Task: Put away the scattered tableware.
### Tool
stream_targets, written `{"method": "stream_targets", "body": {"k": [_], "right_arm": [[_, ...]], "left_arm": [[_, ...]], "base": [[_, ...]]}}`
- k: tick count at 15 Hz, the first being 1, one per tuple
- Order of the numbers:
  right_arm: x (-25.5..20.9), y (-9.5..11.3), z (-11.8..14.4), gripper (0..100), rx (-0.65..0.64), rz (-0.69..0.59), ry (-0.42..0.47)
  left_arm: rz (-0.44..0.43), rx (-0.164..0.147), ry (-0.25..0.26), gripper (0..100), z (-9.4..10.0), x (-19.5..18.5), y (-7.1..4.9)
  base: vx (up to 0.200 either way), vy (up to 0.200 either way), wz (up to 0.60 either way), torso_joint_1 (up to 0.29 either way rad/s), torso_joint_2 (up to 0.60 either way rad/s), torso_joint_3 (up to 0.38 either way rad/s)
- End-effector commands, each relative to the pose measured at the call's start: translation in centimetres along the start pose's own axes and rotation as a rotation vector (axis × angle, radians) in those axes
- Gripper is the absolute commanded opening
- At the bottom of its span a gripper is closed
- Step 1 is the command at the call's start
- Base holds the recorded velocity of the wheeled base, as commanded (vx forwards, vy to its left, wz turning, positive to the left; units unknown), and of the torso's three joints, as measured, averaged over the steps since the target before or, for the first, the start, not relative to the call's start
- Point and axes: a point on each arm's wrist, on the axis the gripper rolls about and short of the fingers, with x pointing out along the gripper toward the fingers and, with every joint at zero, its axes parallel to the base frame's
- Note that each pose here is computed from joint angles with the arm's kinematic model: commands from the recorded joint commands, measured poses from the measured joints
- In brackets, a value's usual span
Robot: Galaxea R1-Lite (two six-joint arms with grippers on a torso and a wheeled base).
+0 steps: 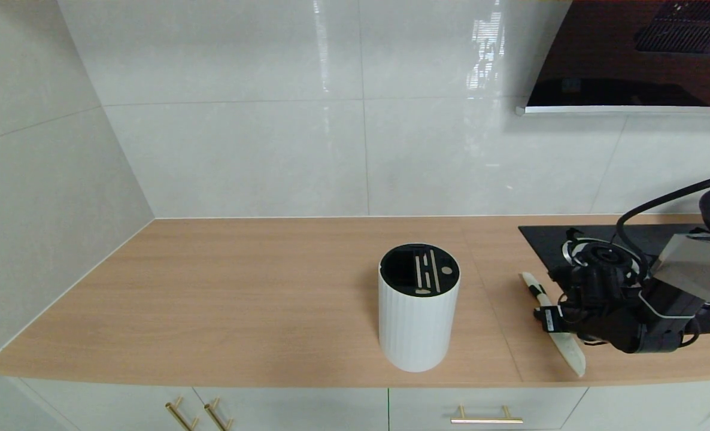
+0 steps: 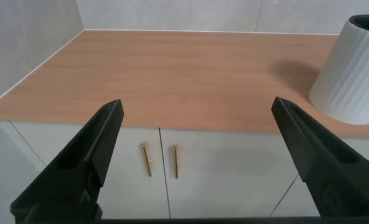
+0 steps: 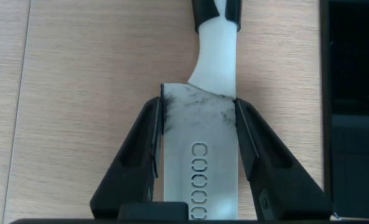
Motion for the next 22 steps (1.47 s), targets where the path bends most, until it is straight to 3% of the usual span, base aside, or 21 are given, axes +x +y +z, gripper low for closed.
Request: {"method": "stream_targets", "body": {"k": [1,6,10,12,14,16,17,19,20,21,22], "right_arm": [[0.0,0.0,0.0,0,0.000,0.001,0.001],[-2.4,-0.1,2.5,0,0.012,-0.010,-0.139],[-4.6,-0.1,4.0,0,0.008,-0.016,-0.190],[-5.9,0.1,4.8,0,0.007,-0.014,-0.223],[-8.5,1.0,6.2,0,-0.008,0.005,-0.279],[-12.6,2.6,8.2,0,-0.029,0.043,-0.380],[-14.1,3.2,9.2,0,-0.037,0.058,-0.428],[-17.3,4.8,10.9,0,-0.053,0.106,-0.523],[-18.6,5.7,11.6,0,-0.063,0.133,-0.568],[-19.3,6.3,12.3,0,-0.066,0.146,-0.598],[-20.3,7.1,13.5,0,-0.072,0.170,-0.652]], "left_arm": [[0.001,0.000,0.000,100,0.0,0.0,0.0],[0.001,0.000,0.000,100,0.0,0.0,0.0],[0.001,0.001,0.000,100,0.0,0.0,0.0],[-0.001,0.009,0.000,100,0.0,0.0,0.0],[0.002,0.046,-0.006,100,0.1,0.0,0.0],[-0.022,0.058,-0.111,100,3.3,-1.0,0.0],[-0.066,0.065,-0.106,100,5.1,-1.2,-0.1],[-0.190,0.113,-0.002,100,8.5,0.3,-0.5],[-0.217,0.119,0.062,100,10.5,2.1,-0.7],[-0.221,0.123,0.093,100,11.9,3.4,-0.8],[-0.225,0.122,0.182,100,14.7,7.3,-1.1]], "base": [[0.000,0.000,0.00,0.000,0.00,0.000],[0.000,0.000,0.00,0.000,0.00,0.000],[0.000,0.000,0.00,0.000,0.00,0.000],[0.000,0.000,0.00,0.000,0.00,0.000],[0.000,0.000,0.00,0.000,0.00,0.000],[0.000,0.000,0.00,0.000,0.00,0.000],[0.000,0.000,0.00,0.000,0.00,0.000],[0.000,0.000,0.00,0.000,0.00,0.000],[0.000,0.000,0.00,0.000,0.00,0.000],[0.000,0.000,0.00,0.000,0.00,0.000],[0.000,0.000,0.00,0.000,0.00,0.000]]}}
